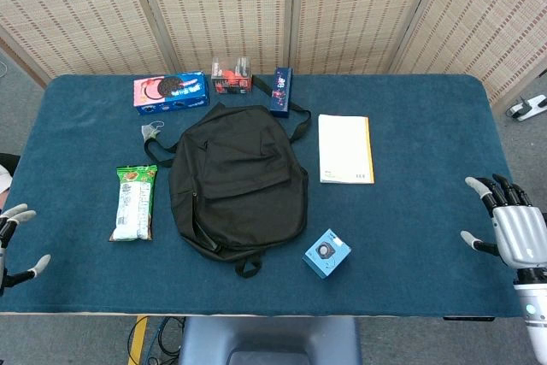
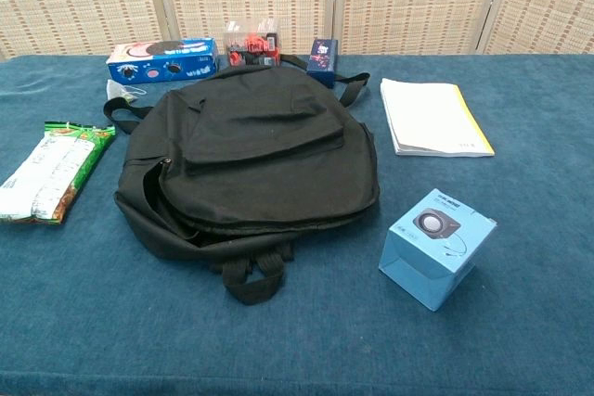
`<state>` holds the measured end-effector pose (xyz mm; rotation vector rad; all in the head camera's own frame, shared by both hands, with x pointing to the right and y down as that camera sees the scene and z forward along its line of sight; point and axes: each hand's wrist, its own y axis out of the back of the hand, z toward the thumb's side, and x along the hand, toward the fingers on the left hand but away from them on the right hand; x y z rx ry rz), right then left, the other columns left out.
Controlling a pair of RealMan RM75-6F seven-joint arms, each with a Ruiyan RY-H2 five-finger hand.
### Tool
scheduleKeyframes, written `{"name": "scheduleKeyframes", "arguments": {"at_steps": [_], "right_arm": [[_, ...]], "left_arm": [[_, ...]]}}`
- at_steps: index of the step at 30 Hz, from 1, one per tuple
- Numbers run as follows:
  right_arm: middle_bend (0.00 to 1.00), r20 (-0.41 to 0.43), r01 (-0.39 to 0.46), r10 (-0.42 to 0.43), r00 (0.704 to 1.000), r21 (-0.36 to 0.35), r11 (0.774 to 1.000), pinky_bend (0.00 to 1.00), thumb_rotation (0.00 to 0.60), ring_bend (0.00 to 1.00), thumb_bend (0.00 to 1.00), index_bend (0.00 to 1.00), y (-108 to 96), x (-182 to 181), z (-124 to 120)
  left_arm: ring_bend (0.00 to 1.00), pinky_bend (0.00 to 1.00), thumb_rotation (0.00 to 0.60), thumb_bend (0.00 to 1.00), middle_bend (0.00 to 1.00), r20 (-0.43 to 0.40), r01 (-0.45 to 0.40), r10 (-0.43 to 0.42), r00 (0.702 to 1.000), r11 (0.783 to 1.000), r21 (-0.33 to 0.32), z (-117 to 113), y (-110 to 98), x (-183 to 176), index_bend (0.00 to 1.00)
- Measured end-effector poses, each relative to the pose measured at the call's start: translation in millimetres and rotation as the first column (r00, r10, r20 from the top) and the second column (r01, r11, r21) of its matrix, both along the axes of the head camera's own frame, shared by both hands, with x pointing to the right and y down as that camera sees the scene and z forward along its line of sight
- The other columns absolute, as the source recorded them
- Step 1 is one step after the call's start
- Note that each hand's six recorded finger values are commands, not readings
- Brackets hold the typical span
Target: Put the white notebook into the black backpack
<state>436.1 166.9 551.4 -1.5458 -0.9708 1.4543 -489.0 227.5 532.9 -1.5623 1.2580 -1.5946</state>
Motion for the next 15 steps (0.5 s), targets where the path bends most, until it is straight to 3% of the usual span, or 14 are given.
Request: {"name": "scheduleKeyframes", "arguments": {"at_steps": [6,15], "right_arm": [[0.22,0.002,0.035,-0.035,0.999,0.0,0.999,0.18,0.6,0.08,0.1,0.16,-8.7,-7.6,3.9],[0.23,-0.001,0.138,-0.139,0.99,-0.027,0.99,0.18,0.6,0.09,0.11,0.18,-39.8,-32.4,24.0]], "left_arm": [[0.15,0.1,0.6,0.21,0.16,-0.004,0.001,-0.001,1.0,1.0,-0.005,1.8,0.3,1.1,0.27],[0.15,0.1,0.6,0.21,0.16,-0.008,0.016,-0.016,1.0,1.0,0.002,-1.3,5.9,-1.7,0.27]]}}
